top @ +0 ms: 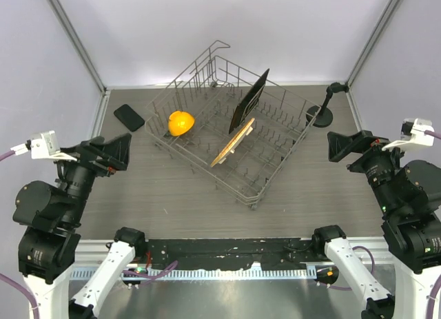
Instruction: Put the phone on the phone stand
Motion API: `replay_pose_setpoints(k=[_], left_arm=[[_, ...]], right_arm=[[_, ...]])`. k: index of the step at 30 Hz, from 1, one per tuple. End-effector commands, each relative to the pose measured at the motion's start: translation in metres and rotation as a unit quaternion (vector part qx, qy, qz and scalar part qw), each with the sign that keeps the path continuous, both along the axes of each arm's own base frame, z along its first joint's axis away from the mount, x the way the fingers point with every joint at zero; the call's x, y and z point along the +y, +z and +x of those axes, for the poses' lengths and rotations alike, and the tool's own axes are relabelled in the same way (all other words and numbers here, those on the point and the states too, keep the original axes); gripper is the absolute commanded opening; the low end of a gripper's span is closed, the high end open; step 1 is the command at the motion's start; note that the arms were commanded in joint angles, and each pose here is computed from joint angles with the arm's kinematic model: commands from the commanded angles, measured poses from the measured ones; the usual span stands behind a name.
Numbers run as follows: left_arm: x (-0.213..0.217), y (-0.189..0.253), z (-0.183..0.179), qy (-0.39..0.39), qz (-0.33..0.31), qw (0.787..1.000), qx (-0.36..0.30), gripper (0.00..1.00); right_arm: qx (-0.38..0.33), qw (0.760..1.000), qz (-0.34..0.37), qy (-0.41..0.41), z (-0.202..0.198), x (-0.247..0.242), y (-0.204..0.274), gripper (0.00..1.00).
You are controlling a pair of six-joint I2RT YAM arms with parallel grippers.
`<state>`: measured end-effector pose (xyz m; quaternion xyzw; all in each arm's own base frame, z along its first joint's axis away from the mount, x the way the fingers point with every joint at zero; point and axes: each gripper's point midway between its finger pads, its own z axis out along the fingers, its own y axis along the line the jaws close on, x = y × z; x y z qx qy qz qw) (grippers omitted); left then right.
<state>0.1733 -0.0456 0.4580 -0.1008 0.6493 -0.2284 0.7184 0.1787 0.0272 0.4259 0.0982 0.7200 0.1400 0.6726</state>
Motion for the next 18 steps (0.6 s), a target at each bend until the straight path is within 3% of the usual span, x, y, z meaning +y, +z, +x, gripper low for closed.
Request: replay_pose_setpoints(k=[1,11,18], left_arm=[[-0.015,-0.013,-0.01,-0.047,-0.001,0.998,0.046,1.0],[-0.034,-0.037,-0.027,-0.111,0.006,0.991,0.08,1.0],[-0.083,-0.065,-0.02,-0.233,-0.058,0.964,0.113,1.0]], right_arm=[[-0.004,1.0,0.015,-0.011,0.007,-0.001,0.01,0.99],[0.018,0.999,0.044,-0.018,0.025,0.003,0.001,0.99],[0.151,0.988,0.038,0.012,0.061,0.024,-0.056,0.99]])
